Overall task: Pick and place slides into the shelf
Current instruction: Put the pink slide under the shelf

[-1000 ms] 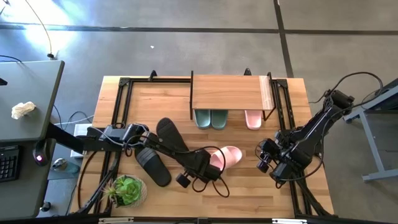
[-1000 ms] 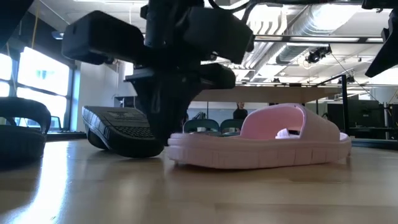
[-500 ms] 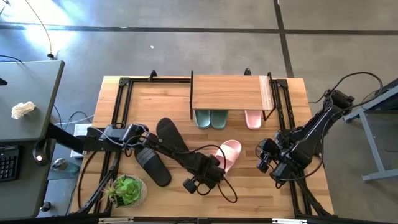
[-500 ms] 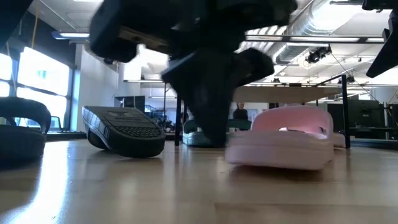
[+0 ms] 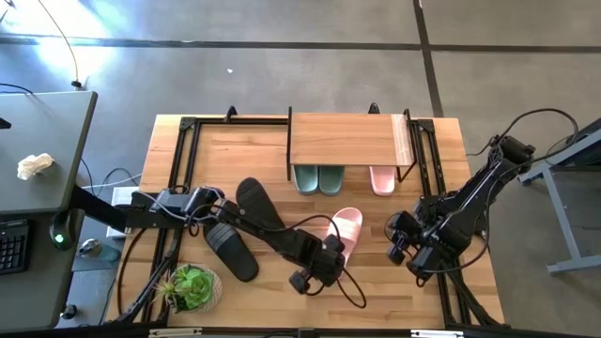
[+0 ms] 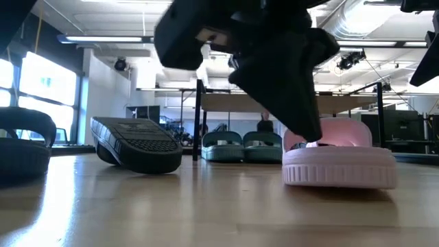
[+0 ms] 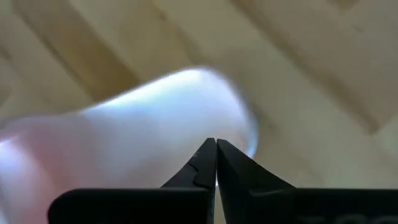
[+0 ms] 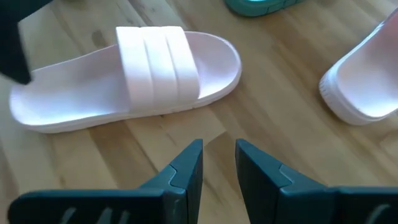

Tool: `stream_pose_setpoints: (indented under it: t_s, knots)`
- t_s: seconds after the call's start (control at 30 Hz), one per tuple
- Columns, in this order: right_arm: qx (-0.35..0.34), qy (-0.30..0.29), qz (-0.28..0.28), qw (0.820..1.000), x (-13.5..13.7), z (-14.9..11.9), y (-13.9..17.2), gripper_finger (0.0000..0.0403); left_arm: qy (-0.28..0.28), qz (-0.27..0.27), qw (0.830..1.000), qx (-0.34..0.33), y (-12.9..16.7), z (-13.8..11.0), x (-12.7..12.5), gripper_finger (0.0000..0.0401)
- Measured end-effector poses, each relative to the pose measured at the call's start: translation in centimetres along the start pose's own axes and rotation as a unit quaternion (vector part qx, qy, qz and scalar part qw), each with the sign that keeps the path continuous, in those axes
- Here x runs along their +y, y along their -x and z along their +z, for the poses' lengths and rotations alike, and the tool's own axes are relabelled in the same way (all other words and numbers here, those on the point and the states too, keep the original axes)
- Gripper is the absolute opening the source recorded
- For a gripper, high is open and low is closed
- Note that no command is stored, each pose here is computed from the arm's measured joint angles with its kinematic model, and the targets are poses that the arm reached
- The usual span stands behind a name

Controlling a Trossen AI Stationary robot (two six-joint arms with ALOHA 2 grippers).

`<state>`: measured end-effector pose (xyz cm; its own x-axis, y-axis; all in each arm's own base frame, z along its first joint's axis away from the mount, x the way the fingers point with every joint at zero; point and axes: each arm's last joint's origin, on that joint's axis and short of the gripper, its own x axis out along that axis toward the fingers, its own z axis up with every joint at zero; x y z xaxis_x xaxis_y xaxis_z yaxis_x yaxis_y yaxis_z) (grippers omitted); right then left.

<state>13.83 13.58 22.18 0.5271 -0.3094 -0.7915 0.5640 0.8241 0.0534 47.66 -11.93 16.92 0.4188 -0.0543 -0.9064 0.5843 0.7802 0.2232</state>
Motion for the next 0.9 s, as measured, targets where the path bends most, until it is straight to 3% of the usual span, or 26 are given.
stream_pose_setpoints:
  t_s: [0.13,0.27,0.4,0.9]
  knots:
    - [0.014,-0.012,0.026,0.999,0.5,0.0,0.0,0.0085,-0.008,0.016,0.997,0.081,0.5,-1.0,-0.2,0.0001]
    - [0.013,-0.019,0.066,0.998,1.4,0.1,0.1,0.0085,0.002,-0.042,0.99,0.138,1.4,-2.2,-0.4,0.0001]
    - [0.0,-0.013,0.114,0.993,2.8,0.2,0.0,0.0084,0.03,-0.093,0.991,0.096,-0.2,-3.0,-0.2,0.0001]
    - [0.057,-0.007,0.152,0.987,7.7,-2.7,-4.2,0.0016,0.046,-0.044,0.998,0.009,-1.5,-2.6,1.7,0.0001]
